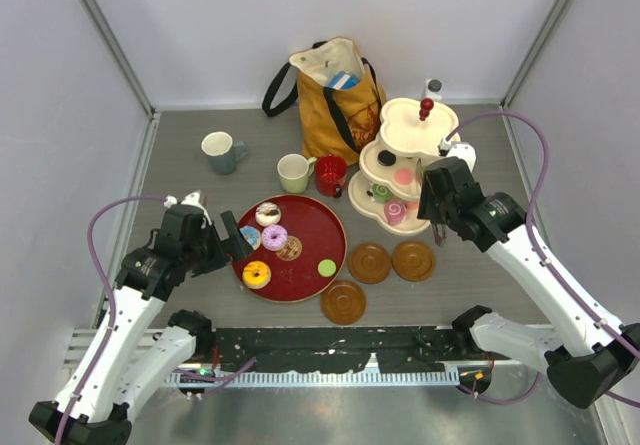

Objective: Serve the afternoon tea

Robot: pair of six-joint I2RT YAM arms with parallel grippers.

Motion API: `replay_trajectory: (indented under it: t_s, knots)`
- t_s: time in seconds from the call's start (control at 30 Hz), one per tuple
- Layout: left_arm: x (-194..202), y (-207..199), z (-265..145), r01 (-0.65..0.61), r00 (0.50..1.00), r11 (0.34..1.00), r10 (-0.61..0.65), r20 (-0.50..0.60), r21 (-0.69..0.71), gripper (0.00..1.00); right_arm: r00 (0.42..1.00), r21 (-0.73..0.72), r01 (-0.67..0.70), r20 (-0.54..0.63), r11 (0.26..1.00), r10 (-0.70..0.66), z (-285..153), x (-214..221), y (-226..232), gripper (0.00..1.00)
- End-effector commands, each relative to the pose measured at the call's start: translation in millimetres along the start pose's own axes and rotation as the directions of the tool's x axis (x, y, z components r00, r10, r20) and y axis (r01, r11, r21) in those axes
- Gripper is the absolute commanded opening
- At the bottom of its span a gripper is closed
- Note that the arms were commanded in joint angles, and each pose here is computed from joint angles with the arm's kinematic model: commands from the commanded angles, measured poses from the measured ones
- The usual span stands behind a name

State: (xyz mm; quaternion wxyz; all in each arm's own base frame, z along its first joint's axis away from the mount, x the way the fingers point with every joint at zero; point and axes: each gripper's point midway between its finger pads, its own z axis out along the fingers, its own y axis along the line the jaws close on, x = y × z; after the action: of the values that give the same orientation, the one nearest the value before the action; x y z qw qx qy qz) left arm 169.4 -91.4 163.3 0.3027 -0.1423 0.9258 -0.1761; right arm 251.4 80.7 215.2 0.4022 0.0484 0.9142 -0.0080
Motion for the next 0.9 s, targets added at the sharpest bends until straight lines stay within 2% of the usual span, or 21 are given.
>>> replay_trajectory:
  t_s: [0.0, 0.13, 0.47, 0.63, 0.77, 0.87]
  knots:
    - [-7, -4, -1, -0.002, 0.999, 1.0, 0.002, 0.032, 0.02, 1.0, 0.999, 0.022, -0.008, 0.041, 1.0, 0.007, -3, -9, -7, 0.53]
    - [-7, -4, 0, -0.003, 1.0, 1.0, 0.003, 0.029, 0.019, 1.0, 0.999, 0.013, -0.01, 0.052, 1.0, 0.01, -6, -12, -7, 0.58]
    - [-7, -4, 0, -0.002, 0.999, 1.0, 0.002, 0.032, 0.018, 1.0, 0.994, -0.11, 0.028, 0.107, 0.993, -0.017, -36, -17, -3, 0.57]
    - [-7, -3, 2, 0.001, 1.0, 1.0, -0.001, 0.024, 0.009, 1.0, 0.995, -0.169, 0.08, 0.066, 0.982, -0.07, -43, -6, 2, 0.56]
    - [-7, -3, 2, 0.001, 1.0, 1.0, -0.001, 0.023, 0.008, 0.99, 0.992, -0.285, 0.126, 0.063, 0.95, -0.113, -53, 0, 19, 0.56]
    - [-7, -3, 2, 0.001, 1.0, 1.0, -0.001, 0.024, 0.005, 1.0, 0.979, -0.431, 0.203, 0.104, 0.879, -0.175, -75, 5, 47, 0.56]
